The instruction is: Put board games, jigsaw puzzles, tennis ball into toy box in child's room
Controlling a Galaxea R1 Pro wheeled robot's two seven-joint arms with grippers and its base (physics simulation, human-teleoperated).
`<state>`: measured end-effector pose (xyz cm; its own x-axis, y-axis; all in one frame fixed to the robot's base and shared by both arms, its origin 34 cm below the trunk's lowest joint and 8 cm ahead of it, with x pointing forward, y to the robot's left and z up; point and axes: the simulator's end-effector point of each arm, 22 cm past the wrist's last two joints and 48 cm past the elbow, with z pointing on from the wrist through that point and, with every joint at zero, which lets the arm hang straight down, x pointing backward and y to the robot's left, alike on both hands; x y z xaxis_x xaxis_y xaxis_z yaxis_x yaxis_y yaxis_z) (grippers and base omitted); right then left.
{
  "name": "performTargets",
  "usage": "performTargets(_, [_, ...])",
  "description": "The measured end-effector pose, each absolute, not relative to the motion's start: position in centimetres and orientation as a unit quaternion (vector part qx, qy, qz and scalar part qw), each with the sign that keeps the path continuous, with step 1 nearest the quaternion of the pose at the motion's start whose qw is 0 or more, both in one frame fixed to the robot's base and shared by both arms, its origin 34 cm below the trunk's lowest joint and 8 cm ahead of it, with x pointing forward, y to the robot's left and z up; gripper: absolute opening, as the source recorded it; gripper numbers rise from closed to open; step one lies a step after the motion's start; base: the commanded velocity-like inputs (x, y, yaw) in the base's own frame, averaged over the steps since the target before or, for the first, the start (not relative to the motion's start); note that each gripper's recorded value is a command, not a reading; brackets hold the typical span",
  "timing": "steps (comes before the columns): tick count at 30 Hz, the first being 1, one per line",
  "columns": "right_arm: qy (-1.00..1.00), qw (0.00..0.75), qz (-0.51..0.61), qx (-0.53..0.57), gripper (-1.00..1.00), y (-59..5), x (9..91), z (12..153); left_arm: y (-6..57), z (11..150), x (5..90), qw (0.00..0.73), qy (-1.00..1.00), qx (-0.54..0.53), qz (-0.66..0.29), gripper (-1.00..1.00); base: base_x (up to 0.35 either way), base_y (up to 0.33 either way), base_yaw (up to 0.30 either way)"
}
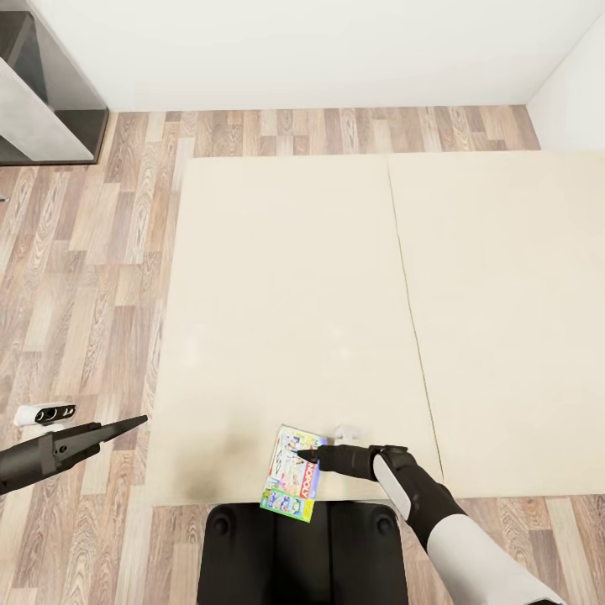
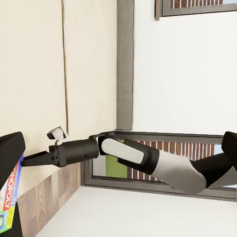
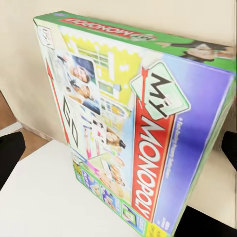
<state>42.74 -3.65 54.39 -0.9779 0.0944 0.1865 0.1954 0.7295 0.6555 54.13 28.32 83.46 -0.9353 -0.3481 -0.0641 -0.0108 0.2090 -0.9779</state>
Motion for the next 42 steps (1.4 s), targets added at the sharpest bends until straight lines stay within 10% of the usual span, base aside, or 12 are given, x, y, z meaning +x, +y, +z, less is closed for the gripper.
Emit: performTargets(42, [-0.928,0.082,-0.355,-0.082,1.00,-3.51,42.12,54.31,28.32,83.46,54.13,0.136,0.765,-0.117,-0.618,1.00,0.000,0.000,0.000])
